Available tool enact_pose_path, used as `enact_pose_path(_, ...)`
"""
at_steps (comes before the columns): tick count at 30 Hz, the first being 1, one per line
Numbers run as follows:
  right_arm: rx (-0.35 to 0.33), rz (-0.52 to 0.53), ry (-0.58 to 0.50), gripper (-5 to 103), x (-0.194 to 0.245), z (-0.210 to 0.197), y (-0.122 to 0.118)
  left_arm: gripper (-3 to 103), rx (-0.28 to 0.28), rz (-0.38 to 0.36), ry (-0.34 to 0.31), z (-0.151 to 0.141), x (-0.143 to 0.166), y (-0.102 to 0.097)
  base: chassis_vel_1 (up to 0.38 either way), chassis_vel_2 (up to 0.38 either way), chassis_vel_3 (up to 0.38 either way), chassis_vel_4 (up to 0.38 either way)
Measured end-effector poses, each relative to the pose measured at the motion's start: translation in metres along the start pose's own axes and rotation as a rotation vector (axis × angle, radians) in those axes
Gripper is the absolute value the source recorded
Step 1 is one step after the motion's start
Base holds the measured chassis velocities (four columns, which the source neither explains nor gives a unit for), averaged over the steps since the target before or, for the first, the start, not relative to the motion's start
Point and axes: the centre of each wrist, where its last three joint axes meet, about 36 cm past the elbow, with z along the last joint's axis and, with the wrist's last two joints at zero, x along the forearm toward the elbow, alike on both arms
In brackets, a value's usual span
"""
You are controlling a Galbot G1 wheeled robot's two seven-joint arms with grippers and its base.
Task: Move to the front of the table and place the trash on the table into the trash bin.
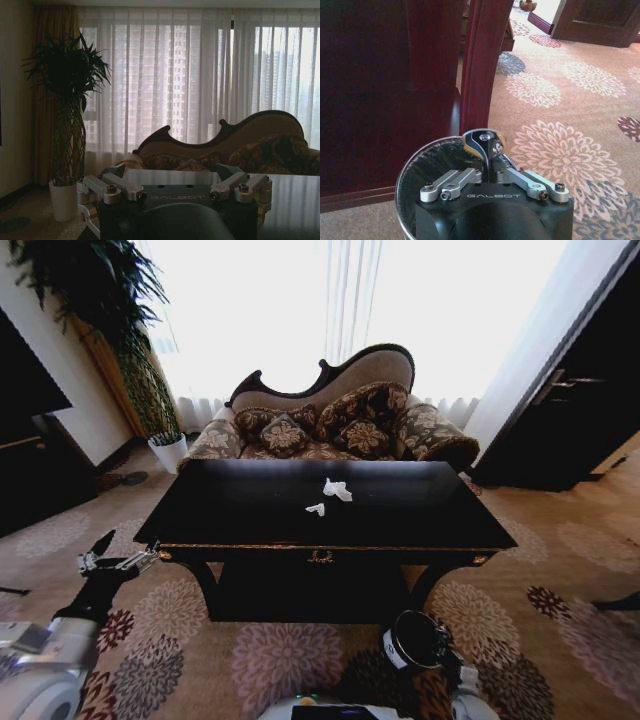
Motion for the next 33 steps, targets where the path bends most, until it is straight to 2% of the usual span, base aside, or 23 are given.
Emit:
enact_pose_path(2, -0.004, -0.002, -0.007, 20, -0.001, -0.002, 0.003, 100, 0.0, 0.0, 0.0, 0.0, 0.0, 0.0, 0.0, 0.0, 0.0, 0.0)
enact_pose_path(3, -0.004, -0.002, -0.007, 20, -0.001, -0.002, 0.003, 100, 0.0, 0.0, 0.0, 0.0, 0.0, 0.0, 0.0, 0.0, 0.0, 0.0)
enact_pose_path(5, -0.007, -0.002, -0.012, 31, -0.001, -0.004, 0.003, 100, 0.0, 0.0, 0.0, 0.0, 0.0, 0.0, 0.0, 0.0, 0.0, 0.0)
enact_pose_path(6, -0.009, -0.001, -0.014, 31, -0.002, -0.005, 0.003, 100, 0.0, 0.0, 0.0, 0.0, 0.0, 0.0, 0.0, 0.0, 0.0, 0.0)
enact_pose_path(8, -0.012, -0.002, -0.019, 42, -0.002, -0.006, 0.004, 100, 0.0, 0.0, 0.0, 0.0, 0.0, 0.0, 0.0, 0.0, 0.0, 0.0)
enact_pose_path(9, -0.012, -0.002, -0.019, 42, -0.002, -0.006, 0.004, 100, 0.0, 0.0, 0.0, 0.0, 0.0, 0.0, 0.0, 0.0, 0.0, 0.0)
enact_pose_path(11, -0.016, -0.005, -0.023, 53, -0.001, -0.008, 0.006, 100, 0.0, 0.0, 0.0, 0.0, 0.0, 0.0, 0.0, 0.0, 0.0, 0.0)
enact_pose_path(12, -0.019, -0.008, -0.025, 53, 0.0, -0.008, 0.007, 100, 0.0, 0.0, 0.0, 0.0, 0.0, 0.0, 0.0, 0.0, 0.0, 0.0)
enact_pose_path(13, -0.026, -0.012, -0.025, 63, 0.003, -0.008, 0.009, 100, 0.0, 0.0, 0.0, 0.0, 0.0, 0.0, 0.0, 0.0, 0.0, 0.0)
enact_pose_path(15, -0.028, -0.014, -0.026, 63, 0.004, -0.008, 0.01, 100, 0.0, 0.0, 0.0, 0.0, 0.0, 0.0, 0.0, 0.0, 0.0, 0.0)
enact_pose_path(17, -0.049, -0.019, -0.037, 75, 0.009, -0.009, 0.015, 100, 0.0, 0.0, 0.0, 0.0, 0.0, 0.0, 0.0, 0.0, 0.0, 0.0)
enact_pose_path(18, -0.049, -0.019, -0.037, 75, 0.009, -0.009, 0.015, 100, 0.0, 0.0, 0.0, 0.0, 0.0, 0.0, 0.0, 0.0, 0.0, 0.0)
enact_pose_path(22, -0.095, -0.036, -0.073, 95, 0.029, -0.006, 0.026, 100, 0.0, 0.0, 0.0, 0.0, 0.0, 0.0, 0.0, 0.0, 0.0, 0.0)
enact_pose_path(27, -0.119, -0.059, -0.124, 100, 0.055, -0.004, 0.036, 100, 0.0, 0.0, 0.0, 0.0, 0.0, 0.0, 0.0, 0.0, 0.0, 0.0)
enact_pose_path(31, -0.139, -0.097, -0.191, 100, 0.111, -0.002, 0.044, 100, 0.0, 0.0, 0.0, 0.0, 0.0, 0.0, 0.0, 0.0, 0.0, 0.0)
enact_pose_path(33, -0.135, -0.099, -0.209, 100, 0.121, -0.003, 0.043, 100, 0.0, 0.0, 0.0, 0.0, 0.0, 0.0, 0.0, 0.0, 0.0, 0.0)
